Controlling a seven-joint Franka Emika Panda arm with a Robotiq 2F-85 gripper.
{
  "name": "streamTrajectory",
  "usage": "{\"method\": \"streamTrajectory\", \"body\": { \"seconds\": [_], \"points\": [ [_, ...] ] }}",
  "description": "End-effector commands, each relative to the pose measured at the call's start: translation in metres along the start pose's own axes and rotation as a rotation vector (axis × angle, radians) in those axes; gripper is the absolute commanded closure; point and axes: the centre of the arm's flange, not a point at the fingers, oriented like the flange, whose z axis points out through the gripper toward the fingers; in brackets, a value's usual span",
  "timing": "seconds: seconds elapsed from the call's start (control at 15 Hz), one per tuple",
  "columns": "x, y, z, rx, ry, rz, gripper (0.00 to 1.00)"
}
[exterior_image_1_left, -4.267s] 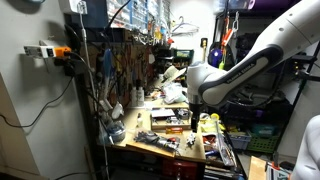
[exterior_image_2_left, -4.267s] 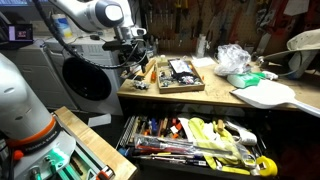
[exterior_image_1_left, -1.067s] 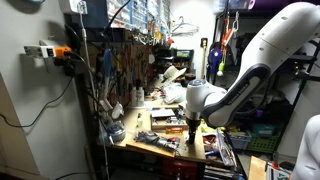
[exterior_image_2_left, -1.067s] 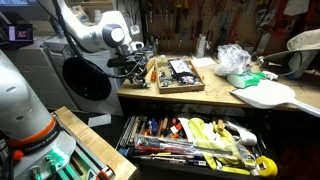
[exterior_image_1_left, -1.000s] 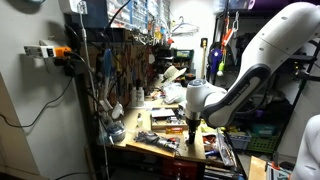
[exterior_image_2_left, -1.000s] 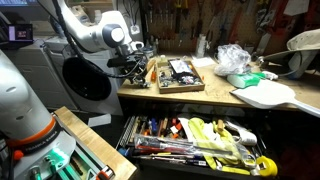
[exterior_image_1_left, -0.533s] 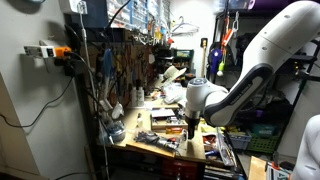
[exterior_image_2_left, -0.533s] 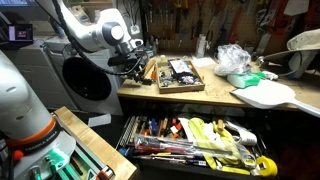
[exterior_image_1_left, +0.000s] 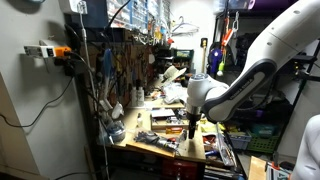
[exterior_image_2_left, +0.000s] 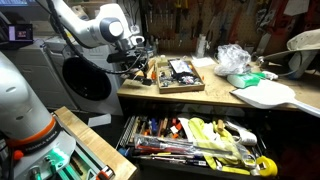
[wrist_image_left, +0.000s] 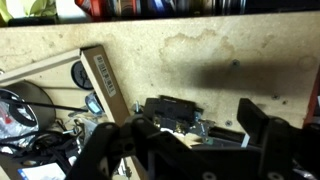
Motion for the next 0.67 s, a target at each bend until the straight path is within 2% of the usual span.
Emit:
{"method": "streamTrajectory", "body": {
  "seconds": [0.0,0.4,0.6],
  "points": [
    [-0.016,0.027,-0.026,0.068,-0.078,0.140,0.00],
    [-0.036,0.080,-0.074,0.141,-0.276,0.374,0.01],
    [-0.043,0.098,-0.111,0.152,-0.331,0.426,0.00]
  ]
}}
